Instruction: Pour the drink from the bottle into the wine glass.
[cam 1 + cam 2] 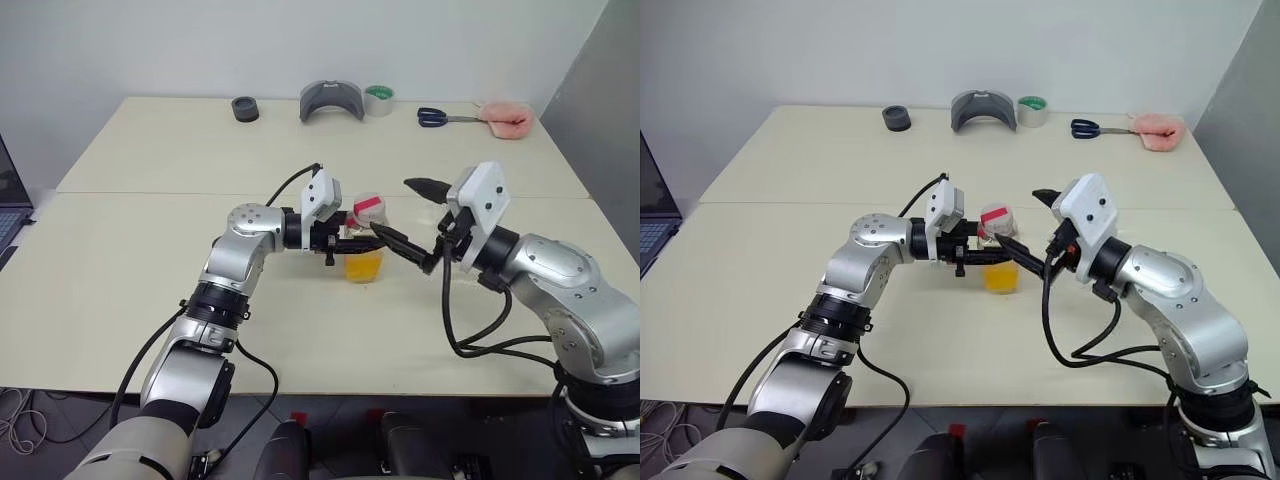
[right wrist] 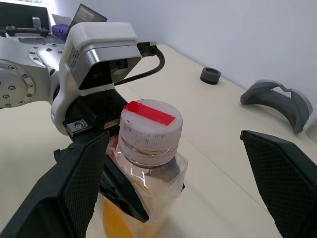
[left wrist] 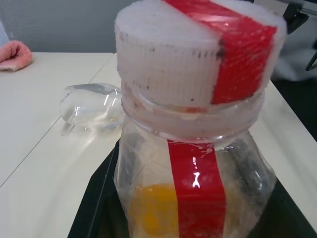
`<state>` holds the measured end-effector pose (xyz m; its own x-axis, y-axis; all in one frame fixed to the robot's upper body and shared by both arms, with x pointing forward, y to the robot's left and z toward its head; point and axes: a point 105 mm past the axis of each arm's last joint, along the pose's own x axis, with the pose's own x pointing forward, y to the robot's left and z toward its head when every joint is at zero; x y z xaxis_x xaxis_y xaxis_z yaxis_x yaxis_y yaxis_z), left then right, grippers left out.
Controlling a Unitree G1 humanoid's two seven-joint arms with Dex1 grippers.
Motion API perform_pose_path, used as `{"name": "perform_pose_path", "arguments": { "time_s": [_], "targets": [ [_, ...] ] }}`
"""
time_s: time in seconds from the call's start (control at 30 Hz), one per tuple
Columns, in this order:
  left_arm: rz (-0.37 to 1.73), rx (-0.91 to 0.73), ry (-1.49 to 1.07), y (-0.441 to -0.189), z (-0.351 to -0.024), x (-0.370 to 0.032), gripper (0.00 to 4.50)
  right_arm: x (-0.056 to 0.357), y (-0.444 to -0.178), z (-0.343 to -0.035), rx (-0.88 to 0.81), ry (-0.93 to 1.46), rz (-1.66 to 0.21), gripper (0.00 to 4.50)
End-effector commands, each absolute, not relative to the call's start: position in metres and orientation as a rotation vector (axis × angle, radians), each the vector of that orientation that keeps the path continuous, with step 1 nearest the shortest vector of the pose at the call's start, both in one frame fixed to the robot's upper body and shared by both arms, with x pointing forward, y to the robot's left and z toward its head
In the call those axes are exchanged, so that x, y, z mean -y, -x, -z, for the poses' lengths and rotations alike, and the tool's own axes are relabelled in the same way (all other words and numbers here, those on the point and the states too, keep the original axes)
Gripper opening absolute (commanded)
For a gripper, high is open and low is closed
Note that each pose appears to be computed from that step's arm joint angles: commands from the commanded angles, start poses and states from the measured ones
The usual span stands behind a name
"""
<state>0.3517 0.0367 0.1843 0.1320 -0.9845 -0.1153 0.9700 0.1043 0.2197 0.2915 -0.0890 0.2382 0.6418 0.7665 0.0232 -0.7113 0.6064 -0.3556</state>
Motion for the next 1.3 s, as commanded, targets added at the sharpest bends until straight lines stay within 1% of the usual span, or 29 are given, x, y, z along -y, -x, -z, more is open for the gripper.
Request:
{"name": "perform_pose_path", "arguments": {
  "time_s": [0.03, 0.4, 0.73, 1.13, 1.3],
  "targets": [
    [1.451, 0.133, -0.283, -0.35, -0.198, -0.035, 1.78, 0.089, -0.283, -0.252, 0.234, 0.337, -0.879, 4.5],
    [1.451, 0.134, -0.272, -0.349, -0.198, -0.035, 1.78, 0.087, -0.276, -0.248, 0.197, 0.326, -0.952, 4.5],
    [1.455, 0.137, -0.265, -0.348, -0.199, -0.033, 1.78, 0.085, -0.277, -0.254, 0.215, 0.297, -0.96, 4.5],
    [1.458, 0.138, -0.263, -0.347, -0.198, -0.032, 1.78, 0.081, -0.29, -0.252, 0.228, 0.342, -0.902, 4.5],
    [1.462, 0.137, -0.266, -0.347, -0.198, -0.031, 1.78, 0.078, -0.296, -0.255, 0.246, 0.305, -0.891, 4.5]
  ]
}}
